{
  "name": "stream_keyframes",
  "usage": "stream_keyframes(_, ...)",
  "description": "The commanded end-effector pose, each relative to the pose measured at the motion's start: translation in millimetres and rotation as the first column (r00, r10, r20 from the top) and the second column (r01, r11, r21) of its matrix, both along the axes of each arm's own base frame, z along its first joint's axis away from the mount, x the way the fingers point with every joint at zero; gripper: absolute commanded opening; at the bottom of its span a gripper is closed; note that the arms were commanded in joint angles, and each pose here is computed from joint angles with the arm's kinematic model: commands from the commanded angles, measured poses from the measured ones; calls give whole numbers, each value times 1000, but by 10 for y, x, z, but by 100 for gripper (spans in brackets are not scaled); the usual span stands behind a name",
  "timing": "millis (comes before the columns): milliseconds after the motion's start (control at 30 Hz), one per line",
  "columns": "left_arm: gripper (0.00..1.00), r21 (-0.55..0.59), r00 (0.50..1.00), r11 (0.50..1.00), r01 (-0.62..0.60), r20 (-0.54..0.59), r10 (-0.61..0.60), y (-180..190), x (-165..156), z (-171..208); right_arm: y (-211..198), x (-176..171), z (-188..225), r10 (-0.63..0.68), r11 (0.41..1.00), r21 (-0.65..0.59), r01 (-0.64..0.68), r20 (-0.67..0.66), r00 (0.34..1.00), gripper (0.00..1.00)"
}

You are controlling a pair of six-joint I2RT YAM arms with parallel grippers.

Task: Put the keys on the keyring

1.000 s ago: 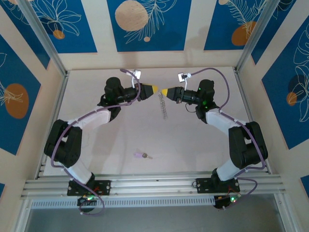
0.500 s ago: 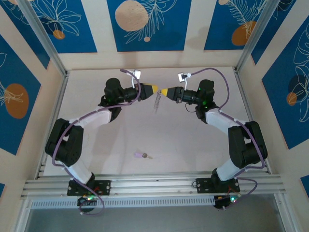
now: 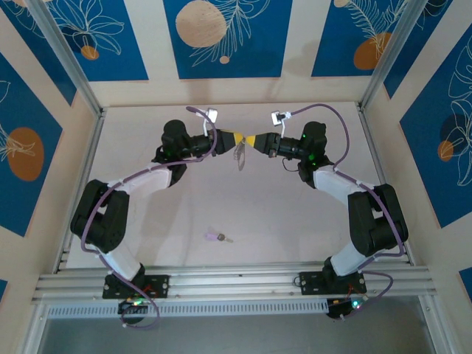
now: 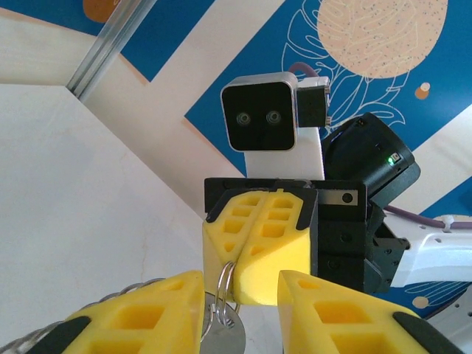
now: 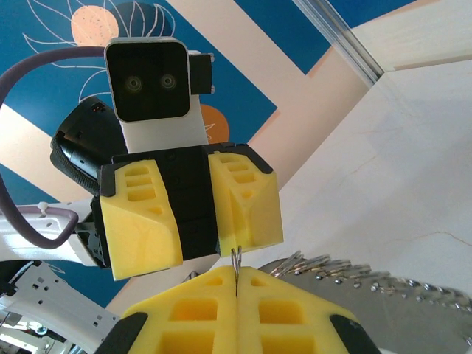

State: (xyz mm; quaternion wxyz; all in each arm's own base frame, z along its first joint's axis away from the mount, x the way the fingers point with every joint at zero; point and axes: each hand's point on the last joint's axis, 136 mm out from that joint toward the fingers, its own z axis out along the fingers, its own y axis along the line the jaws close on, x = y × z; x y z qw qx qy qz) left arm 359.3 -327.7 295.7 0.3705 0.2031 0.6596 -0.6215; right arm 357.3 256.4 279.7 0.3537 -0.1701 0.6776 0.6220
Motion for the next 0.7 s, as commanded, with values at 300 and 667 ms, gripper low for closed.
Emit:
stream_keyframes(300,26,-3,998,998,55,15,-55,-110,-110,-48,30,14,67,0,1000,13,0,24,1000,0)
stream_keyframes(667,11,-6,997,997,78,30,-78,-136,-176,-52,23,39,24,-8,1000,11,8,11,1000,0)
